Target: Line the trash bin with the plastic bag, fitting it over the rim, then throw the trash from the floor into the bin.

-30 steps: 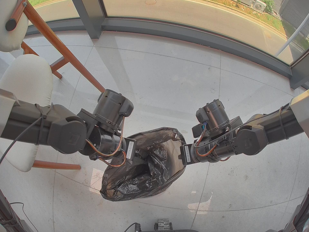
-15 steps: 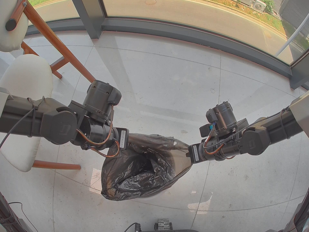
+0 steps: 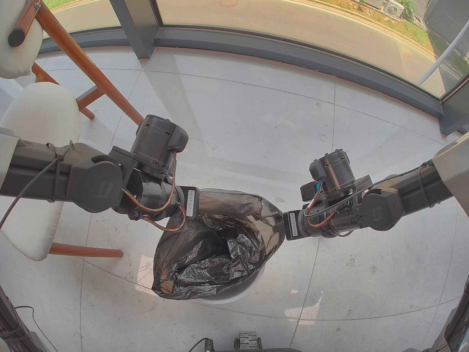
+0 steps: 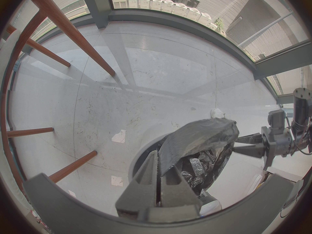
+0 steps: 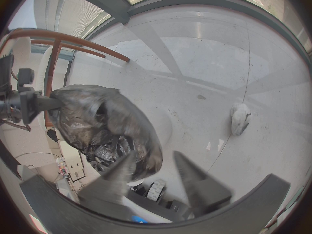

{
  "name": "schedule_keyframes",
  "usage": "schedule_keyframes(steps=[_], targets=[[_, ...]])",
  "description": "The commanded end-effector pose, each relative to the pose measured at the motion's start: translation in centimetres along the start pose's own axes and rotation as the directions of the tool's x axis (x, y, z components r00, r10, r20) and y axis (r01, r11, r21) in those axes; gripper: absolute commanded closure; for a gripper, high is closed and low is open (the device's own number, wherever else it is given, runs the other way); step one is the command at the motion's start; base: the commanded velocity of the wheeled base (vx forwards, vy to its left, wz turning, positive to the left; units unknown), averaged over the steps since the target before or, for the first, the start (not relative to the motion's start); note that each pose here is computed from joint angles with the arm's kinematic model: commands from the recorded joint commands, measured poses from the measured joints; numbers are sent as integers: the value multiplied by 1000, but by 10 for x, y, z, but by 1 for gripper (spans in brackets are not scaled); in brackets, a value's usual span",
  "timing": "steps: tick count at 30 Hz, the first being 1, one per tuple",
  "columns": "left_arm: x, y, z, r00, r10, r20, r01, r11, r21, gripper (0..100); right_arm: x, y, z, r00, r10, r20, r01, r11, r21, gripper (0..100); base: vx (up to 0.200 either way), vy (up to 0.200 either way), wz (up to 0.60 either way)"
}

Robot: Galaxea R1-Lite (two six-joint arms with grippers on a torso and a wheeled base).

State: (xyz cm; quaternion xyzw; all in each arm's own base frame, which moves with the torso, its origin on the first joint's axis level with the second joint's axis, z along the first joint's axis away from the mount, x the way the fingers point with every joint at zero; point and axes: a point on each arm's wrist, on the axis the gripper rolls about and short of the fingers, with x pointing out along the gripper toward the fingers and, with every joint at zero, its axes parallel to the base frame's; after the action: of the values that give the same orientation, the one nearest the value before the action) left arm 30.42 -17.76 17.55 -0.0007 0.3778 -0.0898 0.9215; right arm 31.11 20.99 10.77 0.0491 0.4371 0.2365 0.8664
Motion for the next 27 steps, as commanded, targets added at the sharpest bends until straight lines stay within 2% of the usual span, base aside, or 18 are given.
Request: schedule_keyframes(steps=[1, 5, 9, 15, 27], targets=[[0, -1, 0, 1000, -1, 0, 1, 1000, -8, 100, -26, 29, -16, 997, 67, -42, -65, 997, 42, 0, 0, 0, 0], [0, 0, 0, 1000, 0, 0, 0, 1000, -9, 100, -22, 34, -33, 993, 60, -98, -48, 991, 124, 0, 0, 0, 0], [0, 0, 0, 1000, -1, 3, 1, 1000, -10, 100, -10, 30, -47, 987, 35, -159, -13, 991, 136, 0, 0, 0, 0], [2, 0, -3, 1000, 3, -12, -3, 1000, -4, 100, 6, 32, -59, 979, 17, -204, 12, 990, 143, 0, 0, 0, 0], [1, -1, 0, 1000, -1, 1, 1, 1000, -6, 100, 49, 50, -55, 987, 5, -163, 16, 991, 133, 0, 0, 0, 0]])
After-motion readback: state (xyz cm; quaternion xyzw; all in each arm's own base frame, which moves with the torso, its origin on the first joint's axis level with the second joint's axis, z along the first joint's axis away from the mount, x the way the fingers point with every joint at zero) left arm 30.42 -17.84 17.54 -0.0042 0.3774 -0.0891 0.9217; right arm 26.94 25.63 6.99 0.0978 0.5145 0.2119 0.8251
